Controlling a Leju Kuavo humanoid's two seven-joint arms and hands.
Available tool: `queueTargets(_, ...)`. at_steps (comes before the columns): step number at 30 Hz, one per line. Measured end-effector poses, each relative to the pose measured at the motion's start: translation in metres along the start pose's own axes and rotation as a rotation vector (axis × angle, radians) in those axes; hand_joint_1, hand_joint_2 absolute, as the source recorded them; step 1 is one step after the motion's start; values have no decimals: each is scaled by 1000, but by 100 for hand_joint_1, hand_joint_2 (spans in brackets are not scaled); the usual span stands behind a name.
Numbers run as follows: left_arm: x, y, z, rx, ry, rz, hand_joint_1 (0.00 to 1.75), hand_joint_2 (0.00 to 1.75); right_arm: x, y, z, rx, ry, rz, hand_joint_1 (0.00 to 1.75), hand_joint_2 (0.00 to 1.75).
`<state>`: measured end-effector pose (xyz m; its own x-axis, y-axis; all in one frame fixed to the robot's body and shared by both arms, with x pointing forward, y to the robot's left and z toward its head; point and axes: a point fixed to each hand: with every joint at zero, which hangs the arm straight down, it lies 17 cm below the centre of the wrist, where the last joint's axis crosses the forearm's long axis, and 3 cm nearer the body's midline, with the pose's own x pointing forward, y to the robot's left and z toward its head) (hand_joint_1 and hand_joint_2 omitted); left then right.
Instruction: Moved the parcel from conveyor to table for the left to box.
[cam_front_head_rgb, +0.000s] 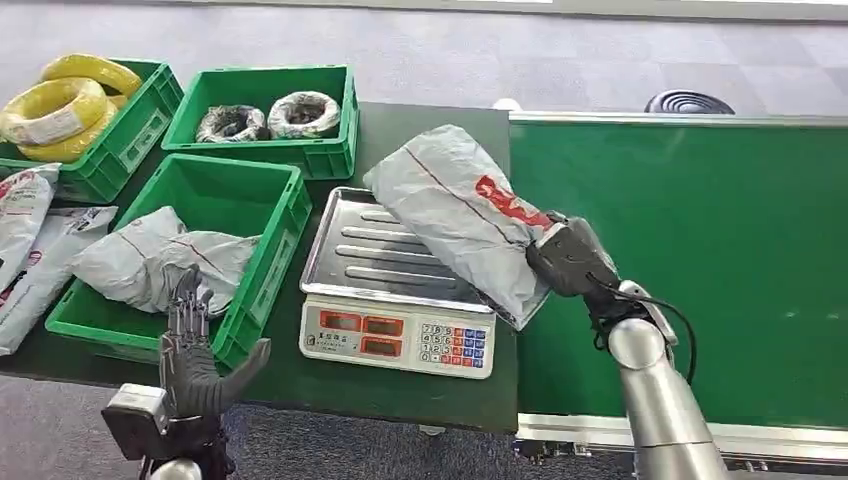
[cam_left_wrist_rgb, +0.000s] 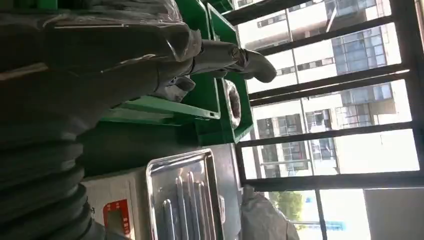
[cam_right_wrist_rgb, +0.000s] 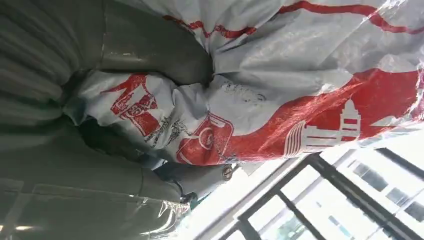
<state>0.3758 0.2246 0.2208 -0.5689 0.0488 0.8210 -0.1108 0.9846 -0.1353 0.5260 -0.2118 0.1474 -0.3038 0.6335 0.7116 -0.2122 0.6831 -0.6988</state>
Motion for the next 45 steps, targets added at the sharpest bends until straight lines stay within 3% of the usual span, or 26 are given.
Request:
queueTargets(4, -3, -1, 1, -5, 7, -1, 0, 175, 16, 12, -11, 66, -89, 53, 175, 175)
queueTargets(5, -3, -1, 1, -6, 7, -1, 0, 175, 21, 14, -13, 78, -115, 63, 133, 175)
queueTargets(6, -3, -1, 1, -6, 7, -1, 0, 175, 24, 16, -15, 87, -133, 71, 3, 175)
queueTargets(13, -4, 0, 2, -3, 10, -3, 0, 175, 32, 20, -26, 104, -150, 116, 0, 175)
queueTargets(23, 2, 2, -2, 2, -3, -3, 0, 175, 17, 18, -32, 93, -92, 136, 0, 175)
queueTargets(31, 12, -34, -34, -104, -57, -127, 0, 175, 30, -24, -39, -164, -109, 73, 0, 175)
queueTargets(37, 18, -63, -76, -170, -114, -211, 0, 175, 47, -79, 2, -472, -209, -106, 0, 175)
queueTargets(45, 1, -109, -125, -294, -104, -294, 0, 175, 11, -112, 92, -702, -169, -242, 0, 175)
